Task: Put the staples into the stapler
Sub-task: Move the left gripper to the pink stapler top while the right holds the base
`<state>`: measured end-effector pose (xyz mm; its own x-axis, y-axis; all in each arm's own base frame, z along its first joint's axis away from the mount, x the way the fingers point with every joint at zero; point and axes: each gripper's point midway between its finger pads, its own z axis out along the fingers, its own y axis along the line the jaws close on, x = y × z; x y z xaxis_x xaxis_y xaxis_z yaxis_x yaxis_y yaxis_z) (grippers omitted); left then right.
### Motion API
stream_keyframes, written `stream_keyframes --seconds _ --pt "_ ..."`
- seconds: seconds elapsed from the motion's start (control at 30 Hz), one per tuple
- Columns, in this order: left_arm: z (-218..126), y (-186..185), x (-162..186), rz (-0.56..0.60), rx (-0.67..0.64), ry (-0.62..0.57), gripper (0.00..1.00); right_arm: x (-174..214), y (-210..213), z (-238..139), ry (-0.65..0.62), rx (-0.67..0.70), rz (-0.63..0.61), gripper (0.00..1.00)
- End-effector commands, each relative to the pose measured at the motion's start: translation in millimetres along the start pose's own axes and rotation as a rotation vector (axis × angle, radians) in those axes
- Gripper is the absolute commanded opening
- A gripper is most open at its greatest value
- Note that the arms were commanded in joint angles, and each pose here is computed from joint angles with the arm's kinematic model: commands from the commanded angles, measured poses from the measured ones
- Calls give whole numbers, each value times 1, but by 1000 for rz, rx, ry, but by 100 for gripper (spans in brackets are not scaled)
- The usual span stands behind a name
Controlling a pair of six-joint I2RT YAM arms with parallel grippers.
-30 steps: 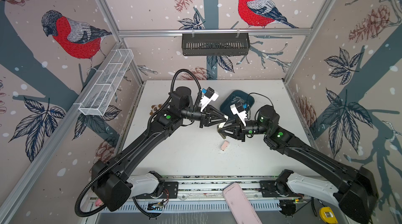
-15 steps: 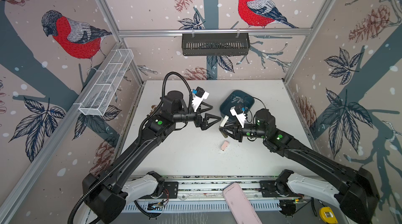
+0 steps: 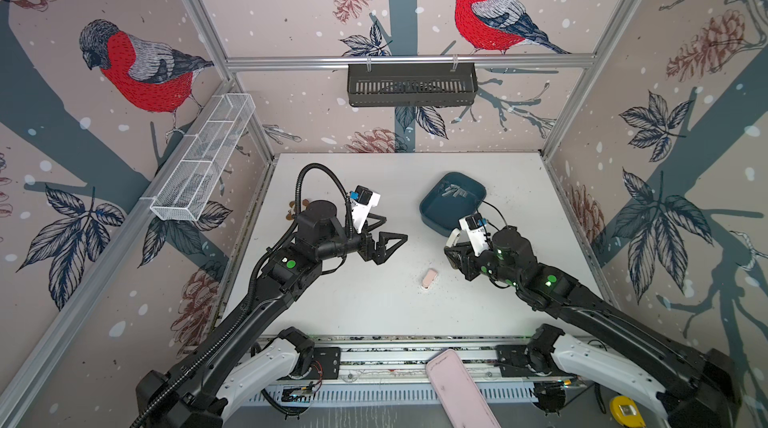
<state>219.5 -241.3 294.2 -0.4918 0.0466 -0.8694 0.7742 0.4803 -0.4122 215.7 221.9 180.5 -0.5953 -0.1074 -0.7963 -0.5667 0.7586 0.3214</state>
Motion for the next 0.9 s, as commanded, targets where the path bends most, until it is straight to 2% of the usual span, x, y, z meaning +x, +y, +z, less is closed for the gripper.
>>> stream_keyframes --seconds 0.0,0.13,0.27,0.37,0.67,0.87 --pt "0 5 8 -3 -15 1 98 20 -31 -3 41 161 90 17" --pt "6 32 23 -106 -123 -2 98 48 -54 -1 93 262 145 18" --pt "17 42 42 -172 -128 7 99 69 -68 2 132 326 191 17" --pt "27 41 56 -150 -120 30 99 79 -77 5 147 369 192 18" --pt "63 38 107 -78 -160 238 98 97 -93 19 248 457 158 18" --pt "77 37 126 -69 -145 305 92 110 -101 28 323 500 145 18"
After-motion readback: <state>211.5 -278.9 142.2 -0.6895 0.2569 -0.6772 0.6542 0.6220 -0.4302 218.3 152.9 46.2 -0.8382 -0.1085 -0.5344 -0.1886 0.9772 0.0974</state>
